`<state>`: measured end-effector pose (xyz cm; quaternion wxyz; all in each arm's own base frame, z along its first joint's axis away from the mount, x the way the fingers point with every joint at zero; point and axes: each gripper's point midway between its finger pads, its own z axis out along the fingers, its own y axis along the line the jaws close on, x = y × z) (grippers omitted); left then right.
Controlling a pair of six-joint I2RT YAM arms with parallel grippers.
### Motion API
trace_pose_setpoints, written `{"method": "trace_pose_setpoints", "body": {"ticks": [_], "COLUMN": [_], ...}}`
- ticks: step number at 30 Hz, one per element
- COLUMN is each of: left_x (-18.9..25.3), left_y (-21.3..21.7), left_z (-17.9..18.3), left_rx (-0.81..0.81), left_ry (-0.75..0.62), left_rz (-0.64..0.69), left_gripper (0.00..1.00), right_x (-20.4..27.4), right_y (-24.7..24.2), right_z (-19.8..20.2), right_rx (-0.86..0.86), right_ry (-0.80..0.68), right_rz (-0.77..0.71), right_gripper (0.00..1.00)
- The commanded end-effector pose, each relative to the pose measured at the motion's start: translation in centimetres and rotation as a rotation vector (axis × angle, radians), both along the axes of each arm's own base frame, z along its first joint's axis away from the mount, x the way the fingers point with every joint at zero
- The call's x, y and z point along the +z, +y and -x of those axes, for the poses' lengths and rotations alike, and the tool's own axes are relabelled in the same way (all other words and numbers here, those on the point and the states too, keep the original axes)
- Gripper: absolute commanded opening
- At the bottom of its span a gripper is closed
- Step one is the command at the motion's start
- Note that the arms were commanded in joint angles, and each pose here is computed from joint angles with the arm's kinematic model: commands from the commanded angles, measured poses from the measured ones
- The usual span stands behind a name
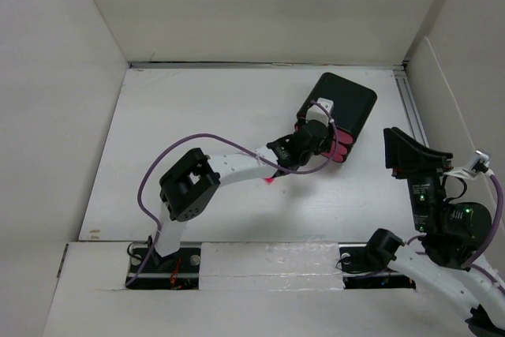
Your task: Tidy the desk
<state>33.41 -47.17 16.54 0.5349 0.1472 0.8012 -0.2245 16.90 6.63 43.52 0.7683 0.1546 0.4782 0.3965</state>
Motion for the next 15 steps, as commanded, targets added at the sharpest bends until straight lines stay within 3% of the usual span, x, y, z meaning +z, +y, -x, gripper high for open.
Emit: {"method": "trace_pose_setpoints", "body": {"ticks": [1,3,5,8,12,15], "left_x": [3.4,2.8,3.5,4.4,3.7,1.8], "left_y": [1.5,2.7,4.4,5.9,5.7,4.6], "left_z": [-1.3,-0.5,0.4,2.2,4.2,4.9], "left_rx": [0.074,0.097,0.131,0.135,0.038,-0.031], "left_ry": [-0.045,-0.045,-0.064,-0.082,-0.033,0.007], "left_rz": [0.06,0.047,0.049,0.073,0.119,0.09], "left_gripper": [0.53,0.67,0.74,0.76,0.58,0.53], "right_x": [0.1,0.0,0.0,-0.2,-0.3,-0.4], "right_y": [-0.4,-0.2,-0.1,0.4,1.1,1.3], "right_z": [-0.1,-0.2,-0.3,-0.7,-1.1,-1.2], "right_rx": [-0.026,-0.022,-0.022,-0.021,-0.008,-0.004], "right_ry": [-0.007,-0.006,-0.003,0.007,0.013,0.016], "right_rz": [-0.003,0.001,0.005,0.015,0.037,0.04], "right_gripper": [0.51,0.51,0.51,0.51,0.51,0.51]}}
